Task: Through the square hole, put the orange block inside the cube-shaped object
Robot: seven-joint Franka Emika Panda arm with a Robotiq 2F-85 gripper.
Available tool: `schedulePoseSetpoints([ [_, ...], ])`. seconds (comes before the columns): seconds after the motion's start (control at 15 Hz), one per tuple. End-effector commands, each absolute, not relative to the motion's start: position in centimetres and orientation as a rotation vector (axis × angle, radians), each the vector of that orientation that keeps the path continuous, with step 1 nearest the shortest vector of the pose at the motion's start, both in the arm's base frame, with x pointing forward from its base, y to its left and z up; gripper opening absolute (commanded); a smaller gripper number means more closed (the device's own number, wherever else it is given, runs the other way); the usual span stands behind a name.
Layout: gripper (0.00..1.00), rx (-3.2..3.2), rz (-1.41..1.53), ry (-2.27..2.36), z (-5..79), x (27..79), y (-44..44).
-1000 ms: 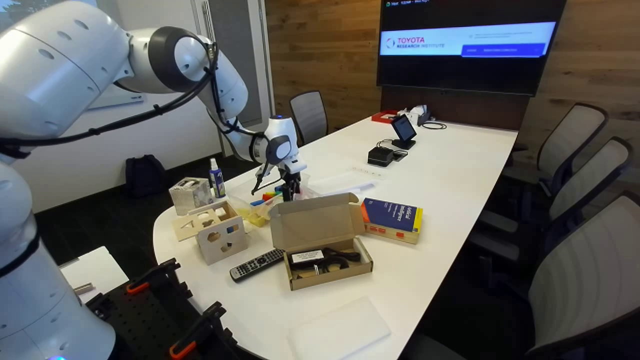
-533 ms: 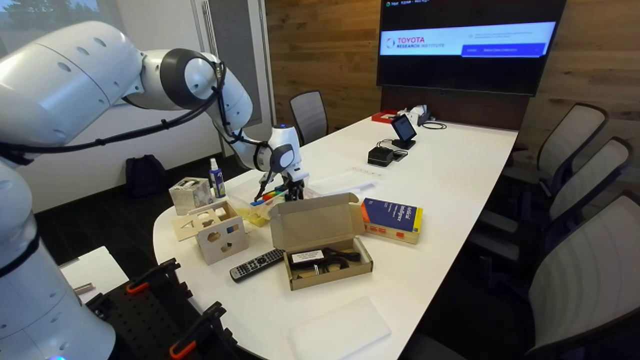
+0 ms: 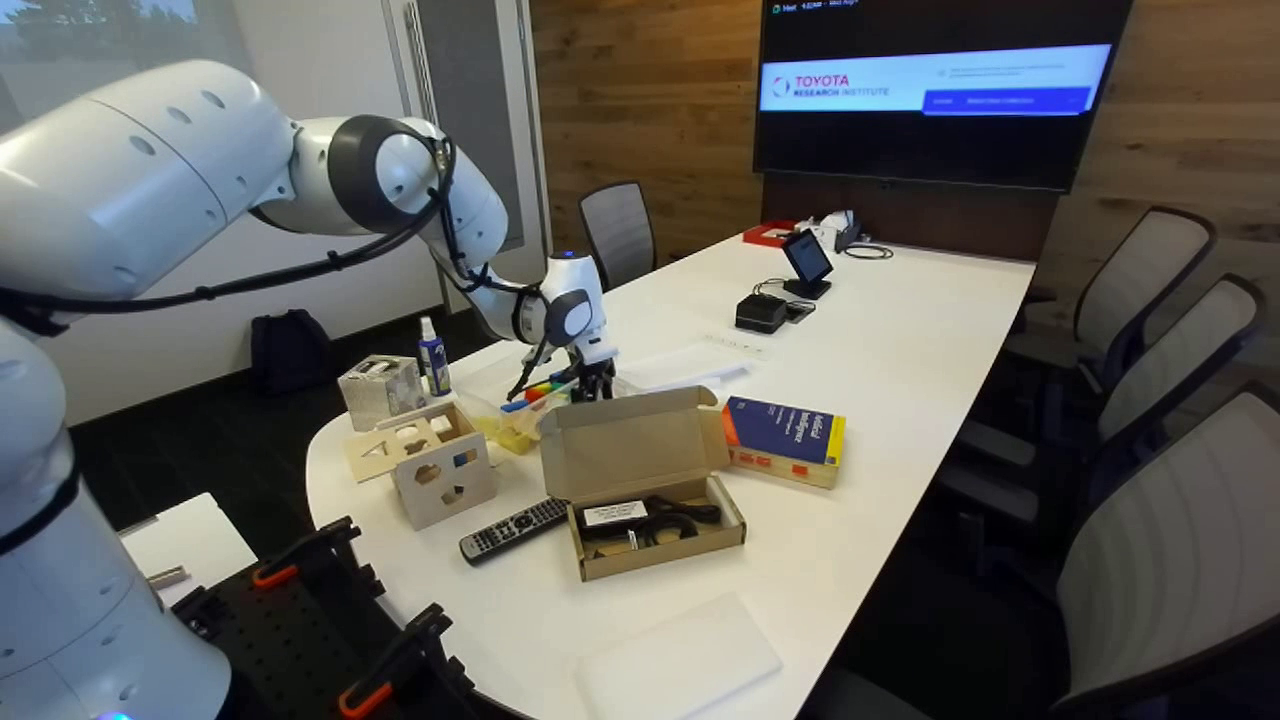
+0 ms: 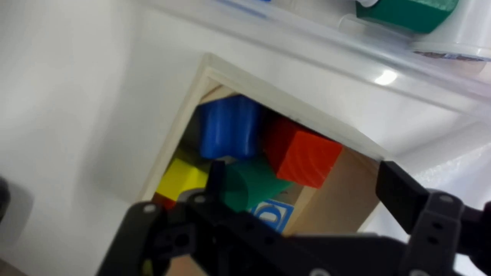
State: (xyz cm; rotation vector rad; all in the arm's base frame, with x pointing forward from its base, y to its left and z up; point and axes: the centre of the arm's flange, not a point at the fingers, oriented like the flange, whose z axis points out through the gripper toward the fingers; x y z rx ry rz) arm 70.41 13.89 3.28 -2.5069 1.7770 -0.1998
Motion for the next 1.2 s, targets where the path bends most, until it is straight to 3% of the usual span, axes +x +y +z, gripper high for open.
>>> schedulePoseSetpoints([
  [0.0, 1.00, -2.464, -0.158, 1.874, 3.1, 71.0, 14.6],
  [1.13, 1.00, -2.304, -0.086, 2.136, 2.5, 69.5, 14.1],
])
